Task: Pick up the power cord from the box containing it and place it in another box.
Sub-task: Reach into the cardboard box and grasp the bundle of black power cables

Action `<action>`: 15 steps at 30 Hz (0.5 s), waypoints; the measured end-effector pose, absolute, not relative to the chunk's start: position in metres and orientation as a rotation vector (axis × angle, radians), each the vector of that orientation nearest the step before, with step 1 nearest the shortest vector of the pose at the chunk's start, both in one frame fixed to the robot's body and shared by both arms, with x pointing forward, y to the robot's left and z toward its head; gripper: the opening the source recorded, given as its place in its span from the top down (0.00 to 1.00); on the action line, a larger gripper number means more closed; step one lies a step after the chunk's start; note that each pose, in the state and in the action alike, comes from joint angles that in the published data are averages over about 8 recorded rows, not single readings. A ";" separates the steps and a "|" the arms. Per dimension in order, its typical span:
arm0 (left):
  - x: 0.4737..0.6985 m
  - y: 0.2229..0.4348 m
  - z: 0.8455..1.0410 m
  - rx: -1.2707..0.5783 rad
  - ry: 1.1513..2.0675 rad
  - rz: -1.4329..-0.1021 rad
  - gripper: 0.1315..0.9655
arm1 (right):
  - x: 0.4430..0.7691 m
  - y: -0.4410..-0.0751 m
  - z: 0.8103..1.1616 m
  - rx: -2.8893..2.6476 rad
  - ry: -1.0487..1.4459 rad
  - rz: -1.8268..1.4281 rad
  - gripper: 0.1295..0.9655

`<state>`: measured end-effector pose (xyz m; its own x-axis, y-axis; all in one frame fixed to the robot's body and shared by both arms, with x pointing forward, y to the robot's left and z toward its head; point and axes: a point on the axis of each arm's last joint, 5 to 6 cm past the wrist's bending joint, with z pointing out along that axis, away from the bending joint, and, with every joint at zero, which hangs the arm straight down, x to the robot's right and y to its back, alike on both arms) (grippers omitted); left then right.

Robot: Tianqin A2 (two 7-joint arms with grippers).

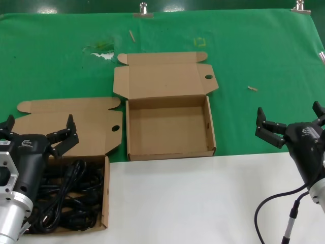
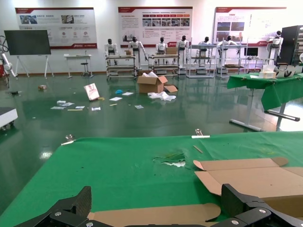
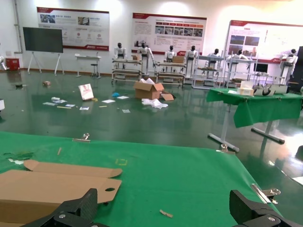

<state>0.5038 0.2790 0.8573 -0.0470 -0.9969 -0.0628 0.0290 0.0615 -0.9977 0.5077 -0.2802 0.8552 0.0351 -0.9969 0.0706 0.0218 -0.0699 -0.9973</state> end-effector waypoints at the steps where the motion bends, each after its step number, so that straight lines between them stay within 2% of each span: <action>1: 0.504 0.279 0.857 -1.120 1.253 -1.211 0.00 | 0.508 -0.280 0.855 -1.262 1.134 -1.244 0.00; 15: 0.504 0.279 0.857 -1.120 1.253 -1.211 0.00 | 0.508 -0.280 0.855 -1.262 1.134 -1.244 0.00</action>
<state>0.5038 0.2790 0.8573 -0.0470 -0.9969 -0.0628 0.0290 0.0615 -0.9977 0.5077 -0.2802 0.8552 0.0351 -0.9969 0.0706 0.0218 -0.0699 -0.9973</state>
